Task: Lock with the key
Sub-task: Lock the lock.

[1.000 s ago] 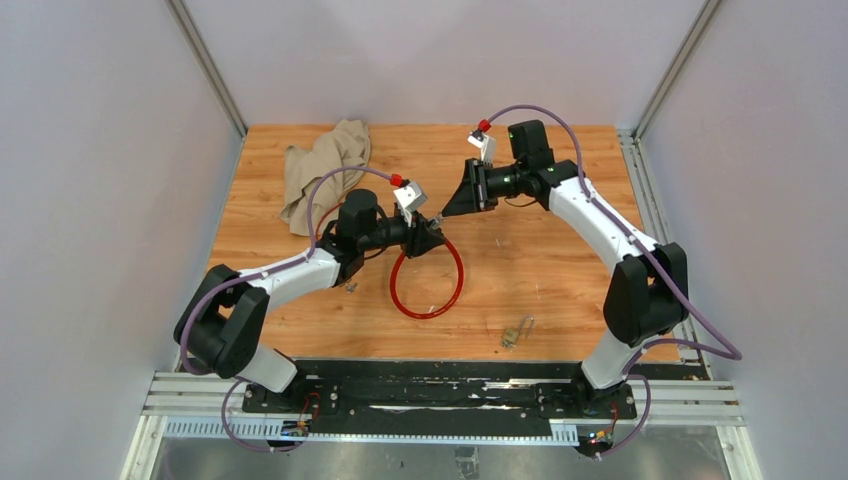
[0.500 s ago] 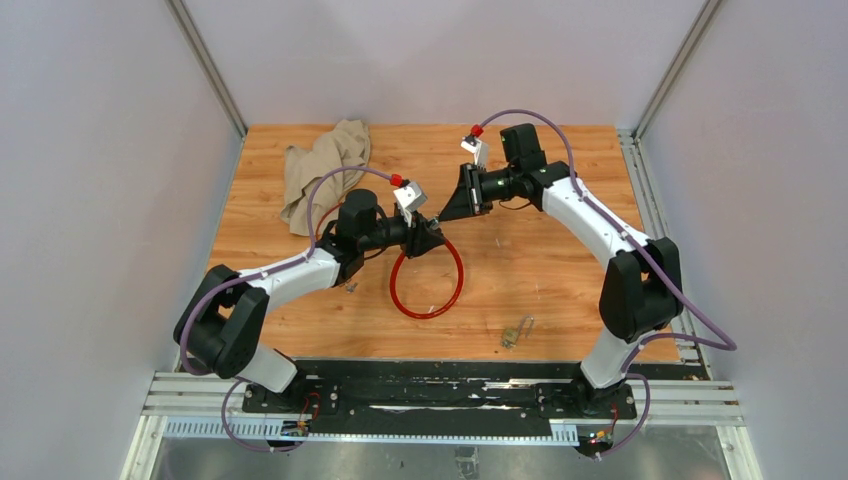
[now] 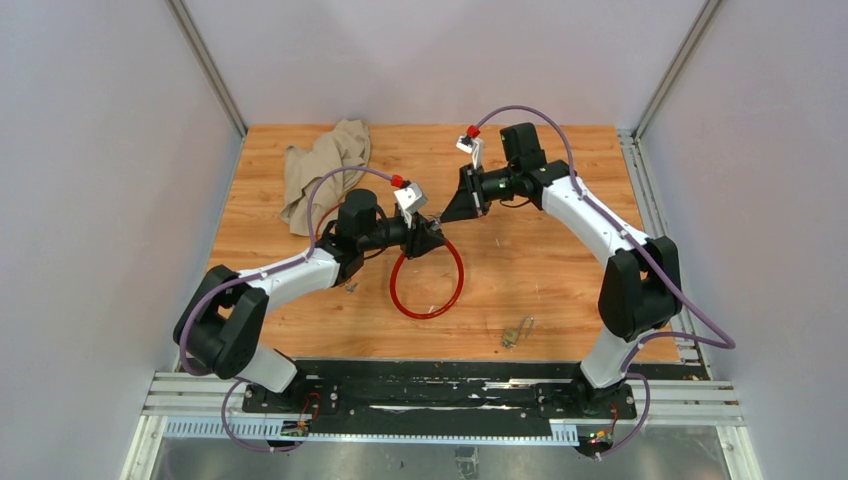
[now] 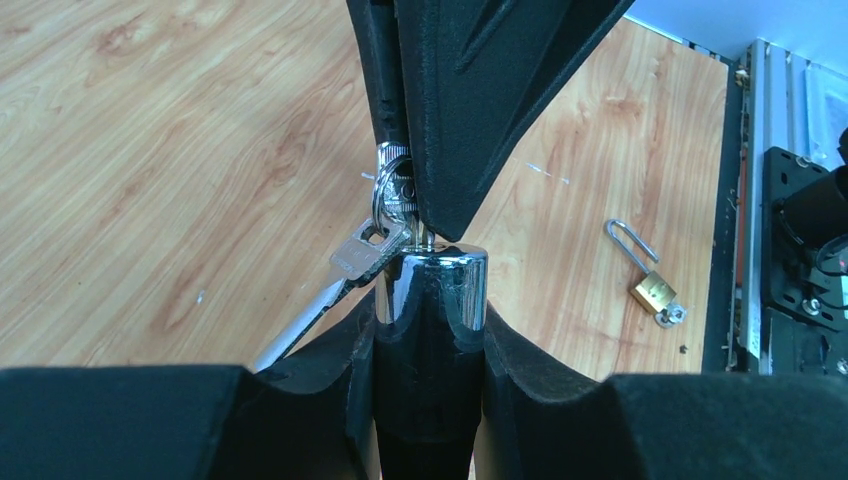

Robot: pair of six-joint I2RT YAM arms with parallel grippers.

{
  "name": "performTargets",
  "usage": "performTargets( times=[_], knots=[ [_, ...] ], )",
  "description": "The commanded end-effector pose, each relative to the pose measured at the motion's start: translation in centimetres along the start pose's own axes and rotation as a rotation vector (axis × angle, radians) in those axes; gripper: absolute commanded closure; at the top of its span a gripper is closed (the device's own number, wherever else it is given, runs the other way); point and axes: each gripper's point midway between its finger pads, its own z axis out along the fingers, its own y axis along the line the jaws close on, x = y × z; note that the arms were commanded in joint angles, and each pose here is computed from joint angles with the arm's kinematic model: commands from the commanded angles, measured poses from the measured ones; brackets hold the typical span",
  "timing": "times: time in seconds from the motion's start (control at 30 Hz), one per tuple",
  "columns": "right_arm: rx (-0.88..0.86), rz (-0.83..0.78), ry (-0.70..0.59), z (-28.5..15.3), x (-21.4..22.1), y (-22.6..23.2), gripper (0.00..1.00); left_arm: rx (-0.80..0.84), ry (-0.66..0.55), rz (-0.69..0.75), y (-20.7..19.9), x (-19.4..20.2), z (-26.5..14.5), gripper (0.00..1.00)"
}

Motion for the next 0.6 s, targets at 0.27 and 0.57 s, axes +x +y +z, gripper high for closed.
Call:
performTargets(
  times=[0.27, 0.57],
  knots=[
    [-0.113, -0.822, -0.039, -1.2, -1.2, 2.5, 0.97, 0.169, -0.051, 0.066, -3.3, -2.7, 0.0, 1.0],
    [-0.124, -1.052, 0.002, -1.5, -0.1, 1.9, 0.98, 0.22, -0.044, 0.051, -4.0, -2.7, 0.2, 1.0]
  ],
)
